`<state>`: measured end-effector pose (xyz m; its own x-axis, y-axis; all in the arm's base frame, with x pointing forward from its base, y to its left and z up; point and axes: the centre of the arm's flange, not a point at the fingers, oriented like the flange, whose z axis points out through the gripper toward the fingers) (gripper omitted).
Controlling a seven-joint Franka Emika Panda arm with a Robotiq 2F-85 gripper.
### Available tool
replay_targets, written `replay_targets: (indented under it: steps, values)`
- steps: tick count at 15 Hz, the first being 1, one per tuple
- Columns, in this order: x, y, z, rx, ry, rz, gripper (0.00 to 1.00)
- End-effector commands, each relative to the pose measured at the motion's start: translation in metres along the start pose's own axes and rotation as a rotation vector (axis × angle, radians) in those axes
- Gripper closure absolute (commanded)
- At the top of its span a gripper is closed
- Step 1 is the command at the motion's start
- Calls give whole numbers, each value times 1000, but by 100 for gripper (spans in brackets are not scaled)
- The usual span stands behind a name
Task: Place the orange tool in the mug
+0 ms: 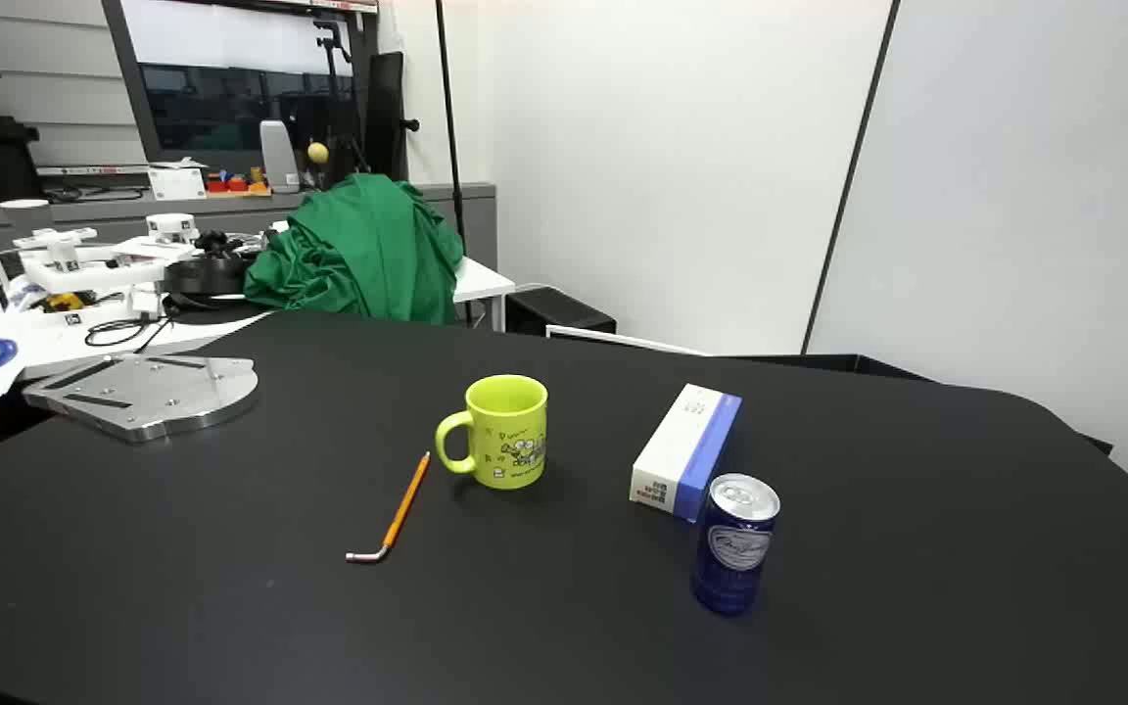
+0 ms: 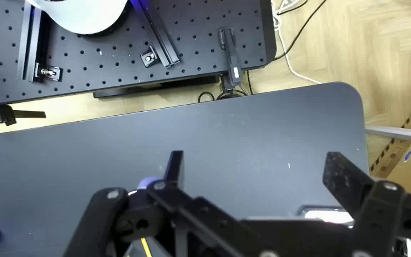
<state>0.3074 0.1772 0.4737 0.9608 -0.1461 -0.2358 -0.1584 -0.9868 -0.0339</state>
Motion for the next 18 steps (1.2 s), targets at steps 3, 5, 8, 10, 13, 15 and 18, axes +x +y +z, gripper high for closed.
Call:
replay_targets:
  steps: [3, 5, 8, 10, 13, 15, 18]
  values:
    - [0, 0, 1, -1, -2, 0, 0]
    - [0, 0, 1, -1, -2, 0, 0]
    - [11, 12, 3, -27, 21, -46, 0]
    - [23, 29, 1, -81, 83, -97, 0]
    - [49, 63, -9, -131, 142, -175, 0]
    - [74, 92, -16, -126, 178, -194, 0]
    - [110, 137, -11, -74, 215, -190, 0]
